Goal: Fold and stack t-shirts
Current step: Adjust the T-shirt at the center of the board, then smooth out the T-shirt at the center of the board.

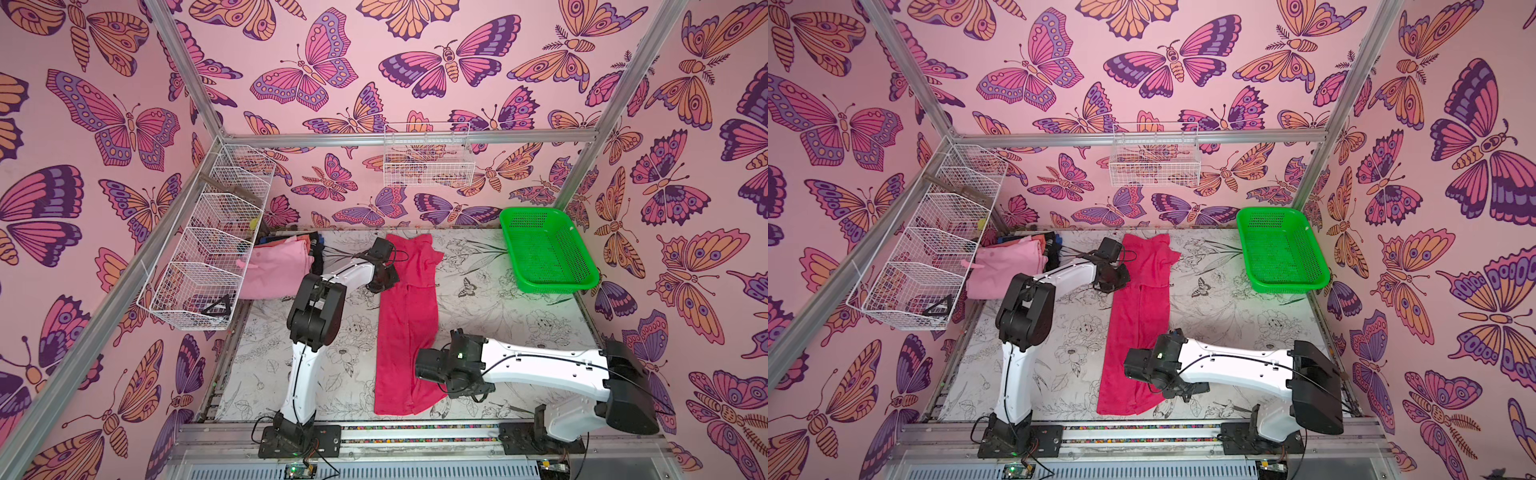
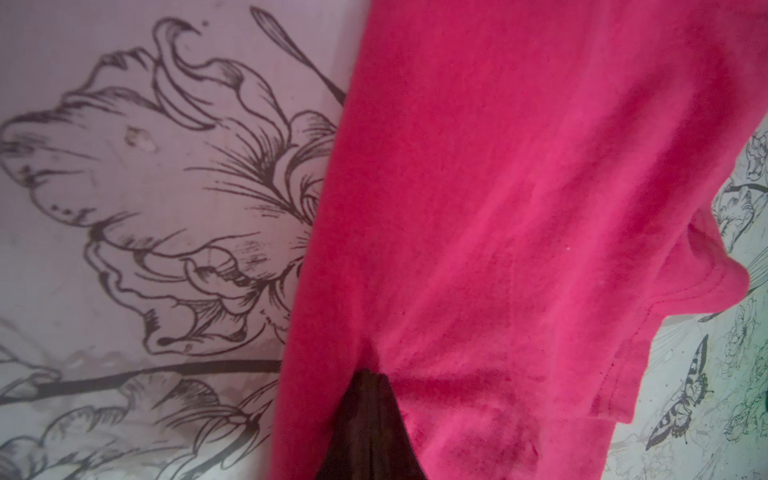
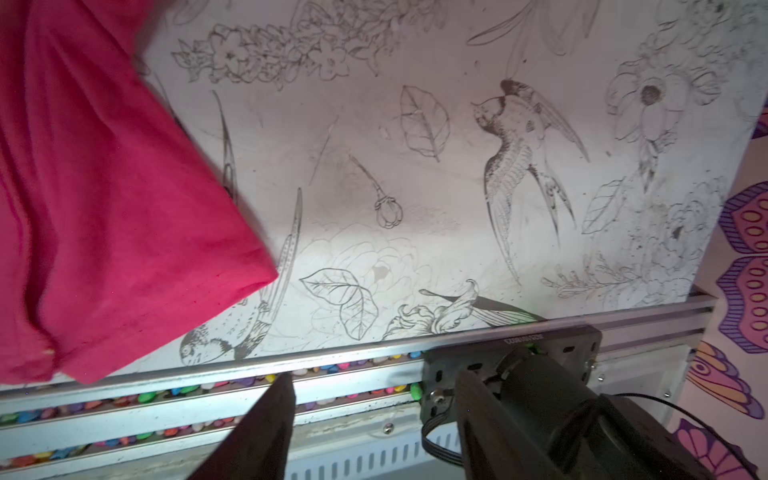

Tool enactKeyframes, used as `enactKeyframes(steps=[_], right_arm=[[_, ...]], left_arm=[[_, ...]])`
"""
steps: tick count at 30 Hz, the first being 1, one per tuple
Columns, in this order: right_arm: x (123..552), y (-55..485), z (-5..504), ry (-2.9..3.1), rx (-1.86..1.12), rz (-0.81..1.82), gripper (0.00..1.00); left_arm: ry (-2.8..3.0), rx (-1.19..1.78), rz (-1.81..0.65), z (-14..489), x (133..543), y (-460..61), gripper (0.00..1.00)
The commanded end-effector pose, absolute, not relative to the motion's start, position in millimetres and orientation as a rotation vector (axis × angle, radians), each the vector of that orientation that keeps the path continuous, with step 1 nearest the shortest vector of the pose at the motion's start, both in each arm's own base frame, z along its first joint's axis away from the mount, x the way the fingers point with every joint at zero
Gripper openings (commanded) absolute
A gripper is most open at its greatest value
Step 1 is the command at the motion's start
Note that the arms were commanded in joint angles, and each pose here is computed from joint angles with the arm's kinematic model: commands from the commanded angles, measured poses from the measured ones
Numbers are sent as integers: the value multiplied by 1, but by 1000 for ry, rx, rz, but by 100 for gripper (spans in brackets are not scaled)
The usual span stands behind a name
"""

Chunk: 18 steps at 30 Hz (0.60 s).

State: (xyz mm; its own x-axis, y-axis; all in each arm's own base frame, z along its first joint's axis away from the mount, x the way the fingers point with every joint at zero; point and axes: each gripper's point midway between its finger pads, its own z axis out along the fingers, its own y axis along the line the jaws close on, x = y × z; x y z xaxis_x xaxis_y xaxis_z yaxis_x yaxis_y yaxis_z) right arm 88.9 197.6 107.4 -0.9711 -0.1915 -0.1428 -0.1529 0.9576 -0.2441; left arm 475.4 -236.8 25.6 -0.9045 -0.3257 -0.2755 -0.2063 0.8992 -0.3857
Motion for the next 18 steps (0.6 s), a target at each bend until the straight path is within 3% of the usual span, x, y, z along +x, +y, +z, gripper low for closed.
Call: enactKeyframes(steps=[1, 10, 18], right_arm=[[85, 221, 102, 2984, -319, -269, 64], [75, 248, 67, 3084, -466, -286, 63], [77, 246, 52, 3142, -435, -283, 55]], left_arm=[[2779, -392, -456, 18, 462, -227, 0], [2779, -393, -451, 17, 461, -226, 0], [2786, -398, -455, 11, 461, -227, 0]])
